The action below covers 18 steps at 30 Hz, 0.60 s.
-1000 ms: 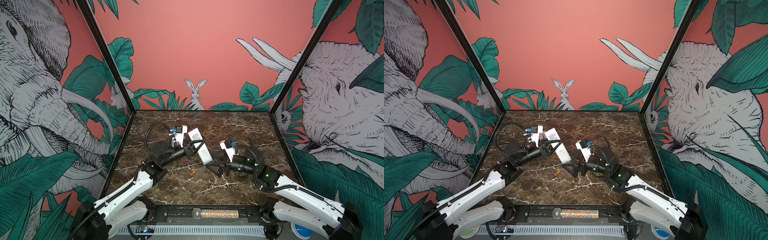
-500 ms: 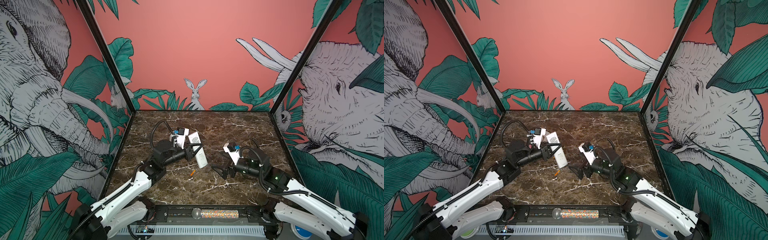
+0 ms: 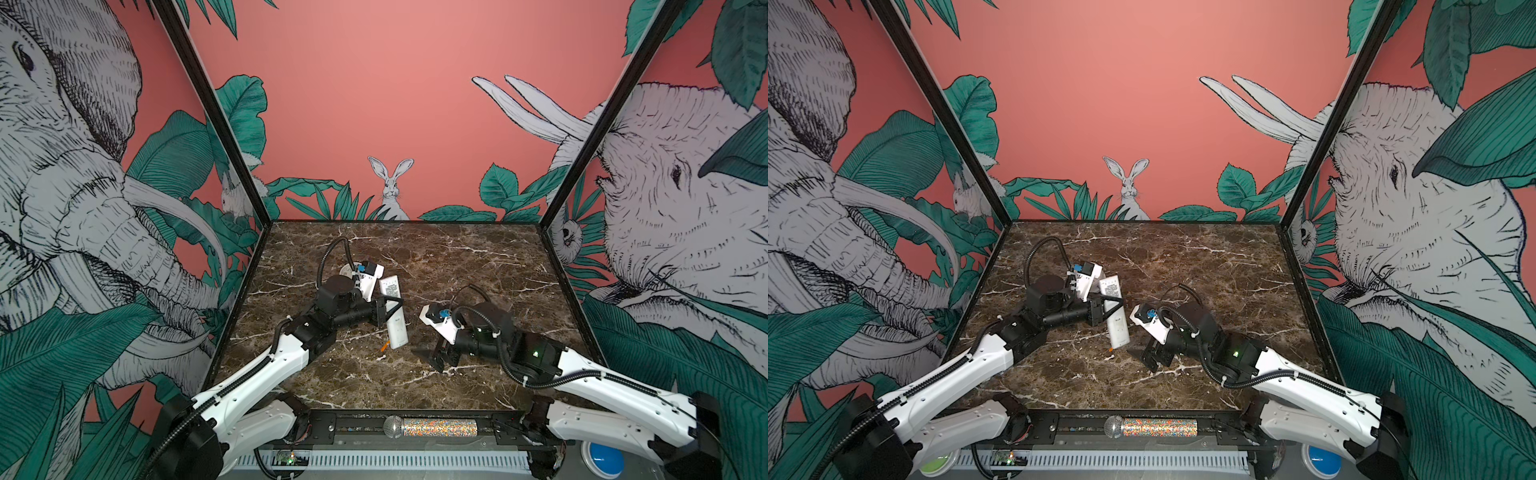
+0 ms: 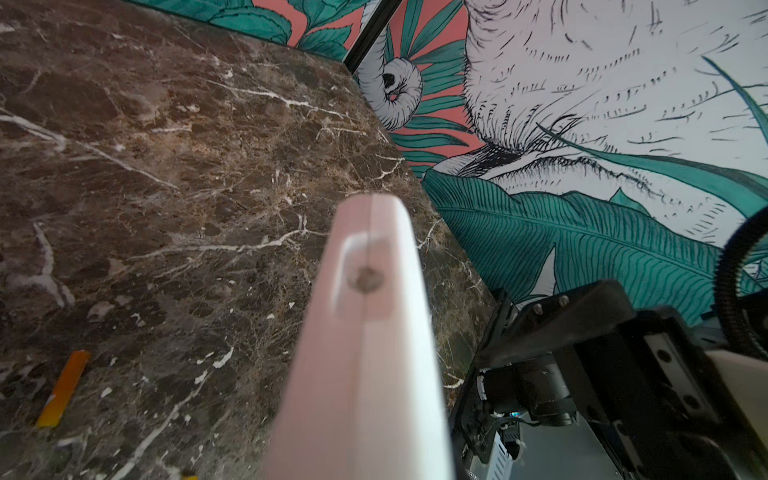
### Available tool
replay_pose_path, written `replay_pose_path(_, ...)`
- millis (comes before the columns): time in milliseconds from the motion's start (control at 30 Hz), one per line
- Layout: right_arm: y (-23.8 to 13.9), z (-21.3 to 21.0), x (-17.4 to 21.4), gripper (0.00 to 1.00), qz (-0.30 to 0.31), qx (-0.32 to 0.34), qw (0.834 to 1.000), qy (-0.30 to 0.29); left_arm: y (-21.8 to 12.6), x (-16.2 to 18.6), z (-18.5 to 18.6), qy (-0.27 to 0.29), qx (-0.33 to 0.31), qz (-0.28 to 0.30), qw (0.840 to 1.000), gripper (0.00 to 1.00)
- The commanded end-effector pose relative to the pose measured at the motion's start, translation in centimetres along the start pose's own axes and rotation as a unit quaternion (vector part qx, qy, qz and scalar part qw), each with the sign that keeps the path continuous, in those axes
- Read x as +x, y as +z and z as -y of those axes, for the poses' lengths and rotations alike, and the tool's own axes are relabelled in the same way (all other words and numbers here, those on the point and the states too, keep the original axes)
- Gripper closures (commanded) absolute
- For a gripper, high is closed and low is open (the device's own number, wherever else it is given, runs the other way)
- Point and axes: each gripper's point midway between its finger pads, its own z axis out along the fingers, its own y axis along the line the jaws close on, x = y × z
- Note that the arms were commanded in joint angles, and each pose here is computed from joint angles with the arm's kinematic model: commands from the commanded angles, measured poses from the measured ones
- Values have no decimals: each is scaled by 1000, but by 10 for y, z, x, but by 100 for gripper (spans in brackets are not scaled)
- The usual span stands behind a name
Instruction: Load the batteries into the remote control
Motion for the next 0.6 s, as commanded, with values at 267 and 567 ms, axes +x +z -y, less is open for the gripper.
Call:
replay_pose_path(267,8,-33,5,1,-6,-42,993,-112,2,4,5,-16,24,-28,999,100)
replay_pose_path(567,7,-36,10,5,-16,-43,988,-151,8,21,3,-34,39,-62,997,100)
